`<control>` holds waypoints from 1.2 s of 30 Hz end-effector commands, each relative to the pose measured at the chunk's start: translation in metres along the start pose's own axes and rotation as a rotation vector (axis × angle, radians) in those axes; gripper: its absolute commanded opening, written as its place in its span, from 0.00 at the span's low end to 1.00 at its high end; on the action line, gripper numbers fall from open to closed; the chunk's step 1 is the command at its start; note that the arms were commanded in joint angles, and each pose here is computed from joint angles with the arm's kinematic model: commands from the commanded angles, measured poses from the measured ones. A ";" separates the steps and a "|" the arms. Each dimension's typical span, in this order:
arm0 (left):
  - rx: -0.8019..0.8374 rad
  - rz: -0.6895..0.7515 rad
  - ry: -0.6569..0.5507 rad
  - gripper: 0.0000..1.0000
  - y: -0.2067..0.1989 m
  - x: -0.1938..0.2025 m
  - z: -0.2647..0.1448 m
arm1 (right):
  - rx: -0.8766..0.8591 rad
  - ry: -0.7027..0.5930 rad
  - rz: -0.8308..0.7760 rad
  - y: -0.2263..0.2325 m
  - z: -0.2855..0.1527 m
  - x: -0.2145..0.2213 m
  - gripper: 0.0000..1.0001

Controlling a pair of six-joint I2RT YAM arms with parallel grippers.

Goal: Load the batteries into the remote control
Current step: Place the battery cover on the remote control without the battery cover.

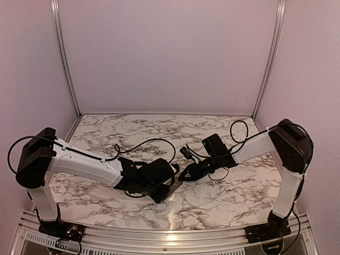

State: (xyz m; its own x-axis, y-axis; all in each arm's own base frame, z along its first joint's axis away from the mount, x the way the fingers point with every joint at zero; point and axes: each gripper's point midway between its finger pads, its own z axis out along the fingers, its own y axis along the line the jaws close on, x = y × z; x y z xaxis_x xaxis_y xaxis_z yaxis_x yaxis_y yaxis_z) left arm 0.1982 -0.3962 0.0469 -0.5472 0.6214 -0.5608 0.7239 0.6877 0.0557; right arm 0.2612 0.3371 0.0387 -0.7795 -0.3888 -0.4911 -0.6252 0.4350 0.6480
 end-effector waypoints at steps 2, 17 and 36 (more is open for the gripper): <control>-0.009 0.013 0.051 0.31 0.002 0.016 0.011 | -0.010 -0.003 -0.030 0.004 0.003 -0.008 0.36; 0.026 -0.002 0.010 0.52 -0.003 -0.001 -0.004 | 0.002 -0.010 -0.033 0.005 0.000 -0.011 0.39; 0.148 -0.242 -0.193 0.66 0.026 -0.032 -0.070 | 0.023 -0.094 -0.112 0.040 -0.032 -0.048 0.40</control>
State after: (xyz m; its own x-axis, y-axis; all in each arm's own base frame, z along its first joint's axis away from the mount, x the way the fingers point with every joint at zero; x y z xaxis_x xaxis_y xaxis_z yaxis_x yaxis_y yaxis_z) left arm 0.1955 -0.3910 0.1139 -0.5701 0.4770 -0.6690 0.7089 0.6972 -0.1070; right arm 0.2738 0.3392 0.0793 -0.7433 -0.3573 -0.5656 -0.6681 0.4405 0.5997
